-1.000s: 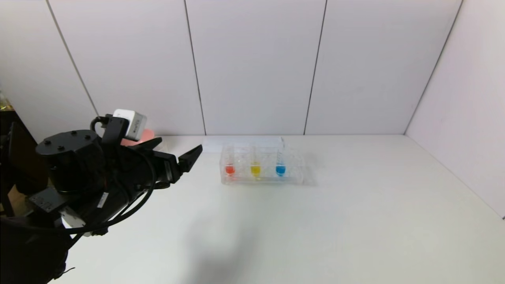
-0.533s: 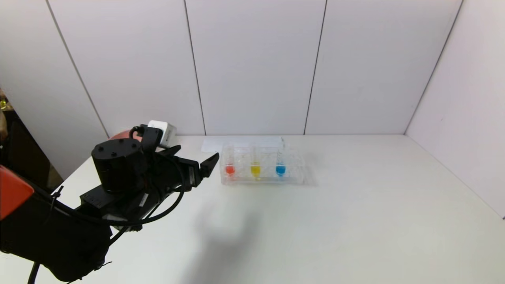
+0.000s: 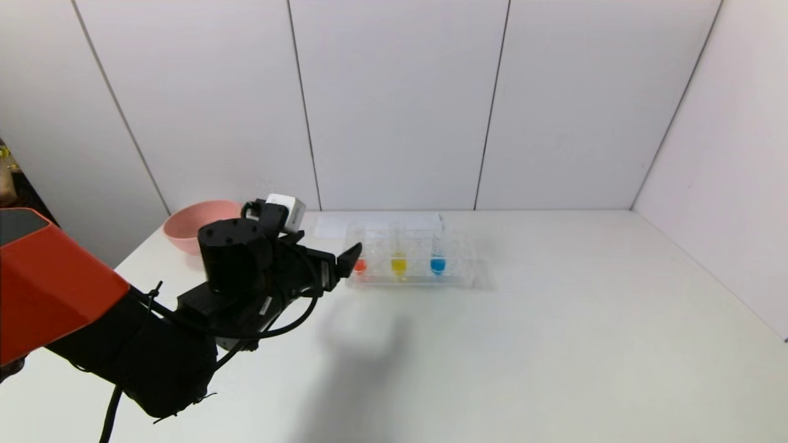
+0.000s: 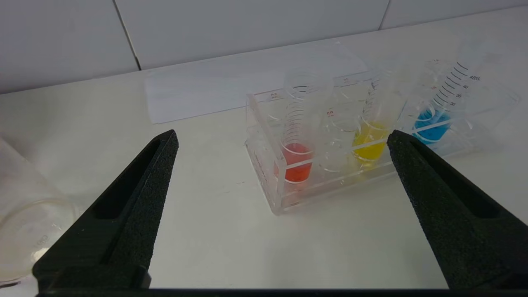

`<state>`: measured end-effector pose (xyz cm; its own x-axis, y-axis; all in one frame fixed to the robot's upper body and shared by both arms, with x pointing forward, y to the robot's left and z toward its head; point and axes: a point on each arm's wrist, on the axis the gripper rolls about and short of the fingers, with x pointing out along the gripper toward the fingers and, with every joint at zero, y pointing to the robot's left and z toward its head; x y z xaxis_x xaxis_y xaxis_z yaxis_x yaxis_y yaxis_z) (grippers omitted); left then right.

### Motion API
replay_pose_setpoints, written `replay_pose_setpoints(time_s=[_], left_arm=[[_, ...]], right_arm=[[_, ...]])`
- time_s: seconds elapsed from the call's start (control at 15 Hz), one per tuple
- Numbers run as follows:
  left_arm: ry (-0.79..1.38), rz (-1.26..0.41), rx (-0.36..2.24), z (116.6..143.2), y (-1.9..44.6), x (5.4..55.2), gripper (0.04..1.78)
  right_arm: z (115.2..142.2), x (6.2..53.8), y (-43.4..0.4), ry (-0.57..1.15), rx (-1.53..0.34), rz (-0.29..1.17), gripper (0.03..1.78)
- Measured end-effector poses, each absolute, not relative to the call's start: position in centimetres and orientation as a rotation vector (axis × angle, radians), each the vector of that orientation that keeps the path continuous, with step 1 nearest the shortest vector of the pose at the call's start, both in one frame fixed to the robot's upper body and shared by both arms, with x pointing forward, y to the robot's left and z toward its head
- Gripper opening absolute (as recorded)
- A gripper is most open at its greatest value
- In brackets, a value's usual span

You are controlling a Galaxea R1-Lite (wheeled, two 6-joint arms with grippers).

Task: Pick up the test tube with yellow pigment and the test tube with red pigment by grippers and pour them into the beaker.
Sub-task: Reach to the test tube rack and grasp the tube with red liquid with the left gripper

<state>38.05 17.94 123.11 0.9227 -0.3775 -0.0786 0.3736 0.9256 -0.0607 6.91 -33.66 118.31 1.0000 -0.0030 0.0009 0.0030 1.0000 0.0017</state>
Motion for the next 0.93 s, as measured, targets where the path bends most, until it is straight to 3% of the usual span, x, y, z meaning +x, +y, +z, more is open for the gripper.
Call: replay_pose_setpoints(time_s=[0.93], left_arm=[[0.086, -0.318, -0.048, 120.4, 14.7, 43.6, 1.78]], right_arm=[[118.3, 6.9, -33.7, -0.001, 0.002, -0.003, 1.70]])
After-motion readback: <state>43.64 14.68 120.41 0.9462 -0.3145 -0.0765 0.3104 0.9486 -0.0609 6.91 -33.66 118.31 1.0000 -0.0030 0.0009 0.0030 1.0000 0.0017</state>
